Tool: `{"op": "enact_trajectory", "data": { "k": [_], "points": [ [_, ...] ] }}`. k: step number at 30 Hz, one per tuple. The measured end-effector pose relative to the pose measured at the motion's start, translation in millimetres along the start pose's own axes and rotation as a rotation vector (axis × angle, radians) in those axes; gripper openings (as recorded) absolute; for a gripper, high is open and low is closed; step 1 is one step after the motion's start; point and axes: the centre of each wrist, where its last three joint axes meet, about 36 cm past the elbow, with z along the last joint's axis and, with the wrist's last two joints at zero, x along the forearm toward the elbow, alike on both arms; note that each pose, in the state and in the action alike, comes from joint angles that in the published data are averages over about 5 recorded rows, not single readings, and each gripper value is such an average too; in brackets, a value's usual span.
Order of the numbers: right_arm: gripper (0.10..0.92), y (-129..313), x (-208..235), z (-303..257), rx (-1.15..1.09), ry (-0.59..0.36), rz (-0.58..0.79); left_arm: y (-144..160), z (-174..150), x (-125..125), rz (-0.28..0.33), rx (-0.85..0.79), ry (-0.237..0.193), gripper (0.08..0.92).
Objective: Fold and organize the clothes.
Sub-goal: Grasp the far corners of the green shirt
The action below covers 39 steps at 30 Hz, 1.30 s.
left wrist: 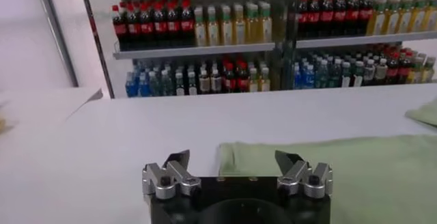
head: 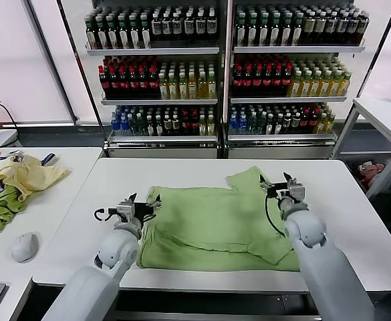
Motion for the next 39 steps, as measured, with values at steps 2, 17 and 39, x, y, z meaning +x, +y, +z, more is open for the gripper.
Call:
{"op": "enact_trajectory", "data": {
  "k": [2, 17, 39],
  "points": [
    [0.823, 1.0, -13.1, -2.2, -0.003, 0.015, 0.01, -0.9, -3.2, -9.5, -0.003, 0.002, 0.005, 0.823],
    [0.823, 22.3, -73.6, 3.9, -0.035, 0.135, 0.029, -3.7, -11.2, -58.8, -0.009, 0.022, 0.081, 0.823],
    [0.473, 31.6, -86.0, 31.8, -0.085, 0.232, -0.004, -10.1, 4.9, -75.0, 0.031, 0.035, 0.126, 0.542]
  ]
}}
